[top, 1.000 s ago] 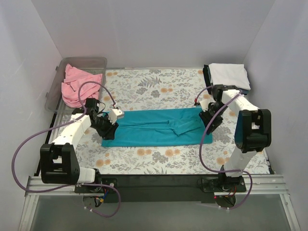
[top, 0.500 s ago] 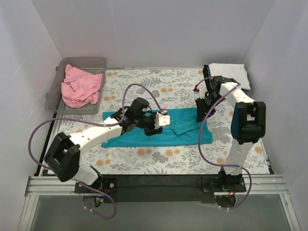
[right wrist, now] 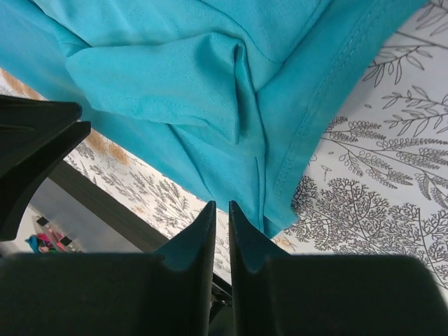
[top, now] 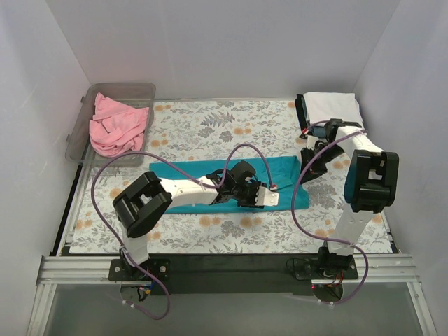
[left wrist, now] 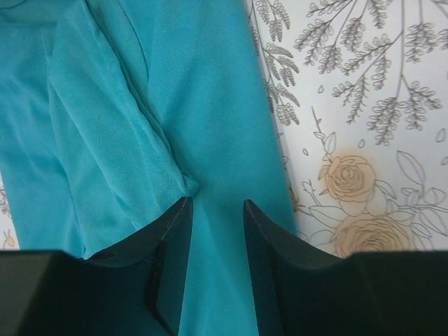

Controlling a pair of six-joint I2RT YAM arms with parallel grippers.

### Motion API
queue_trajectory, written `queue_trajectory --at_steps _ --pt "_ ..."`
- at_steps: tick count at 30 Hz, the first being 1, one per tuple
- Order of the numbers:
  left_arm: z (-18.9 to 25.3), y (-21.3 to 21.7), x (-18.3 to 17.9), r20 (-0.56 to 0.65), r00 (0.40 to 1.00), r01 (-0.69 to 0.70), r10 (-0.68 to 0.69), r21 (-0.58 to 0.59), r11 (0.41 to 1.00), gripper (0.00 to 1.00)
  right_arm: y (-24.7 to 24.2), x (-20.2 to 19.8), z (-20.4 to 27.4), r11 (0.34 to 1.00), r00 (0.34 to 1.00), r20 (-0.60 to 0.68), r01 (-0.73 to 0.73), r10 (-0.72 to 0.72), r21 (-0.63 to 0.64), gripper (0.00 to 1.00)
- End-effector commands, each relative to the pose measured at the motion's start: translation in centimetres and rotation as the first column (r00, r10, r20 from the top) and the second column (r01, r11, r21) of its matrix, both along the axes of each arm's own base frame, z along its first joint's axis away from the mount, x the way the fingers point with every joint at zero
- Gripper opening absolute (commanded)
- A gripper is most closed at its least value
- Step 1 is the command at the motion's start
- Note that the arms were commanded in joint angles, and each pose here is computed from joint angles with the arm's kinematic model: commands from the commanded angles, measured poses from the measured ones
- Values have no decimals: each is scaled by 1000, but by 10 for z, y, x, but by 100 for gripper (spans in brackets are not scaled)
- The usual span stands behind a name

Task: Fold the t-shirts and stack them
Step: Fold the tshirt

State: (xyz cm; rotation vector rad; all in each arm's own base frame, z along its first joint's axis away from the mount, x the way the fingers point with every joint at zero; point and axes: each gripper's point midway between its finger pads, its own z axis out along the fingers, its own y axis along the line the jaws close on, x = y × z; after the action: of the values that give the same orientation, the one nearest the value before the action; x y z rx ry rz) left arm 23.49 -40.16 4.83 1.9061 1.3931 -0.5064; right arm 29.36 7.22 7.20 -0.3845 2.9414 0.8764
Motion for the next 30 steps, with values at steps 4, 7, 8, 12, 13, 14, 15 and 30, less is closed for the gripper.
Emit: queue_trajectory --at_steps 4,7,8,12,13,14,15,30 --pt "17 -23 24 141 990 25 -17 -55 998 34 6 -25 10 998 999 -24 -25 26 58 16" --pt "14 -26 26 150 988 31 -24 -46 998 33 10 -29 9 996 999 -41 -28 31 86 16" --pt "14 -27 28 156 988 32 -25 -45 998 33 11 -32 8 995 998 -48 -29 33 92 15" --pt "9 -32 34 171 985 26 -18 -48 998 31 8 -35 1 996 996 -75 -34 40 76 13" --pt "9 -33 34 169 986 22 -13 -52 998 30 7 -36 -1 997 996 -80 -35 41 69 13" --pt "9 -34 33 157 988 19 -9 -62 998 26 6 -39 -4 997 995 -89 -39 45 66 13" --pt "13 -35 33 159 987 19 -7 -70 997 24 6 -40 -6 997 994 -97 -41 47 63 13" --pt "30 -18 98 132 966 -204 221 -130 970 0 -2 -44 -19 999 990 -131 -44 46 13 12"
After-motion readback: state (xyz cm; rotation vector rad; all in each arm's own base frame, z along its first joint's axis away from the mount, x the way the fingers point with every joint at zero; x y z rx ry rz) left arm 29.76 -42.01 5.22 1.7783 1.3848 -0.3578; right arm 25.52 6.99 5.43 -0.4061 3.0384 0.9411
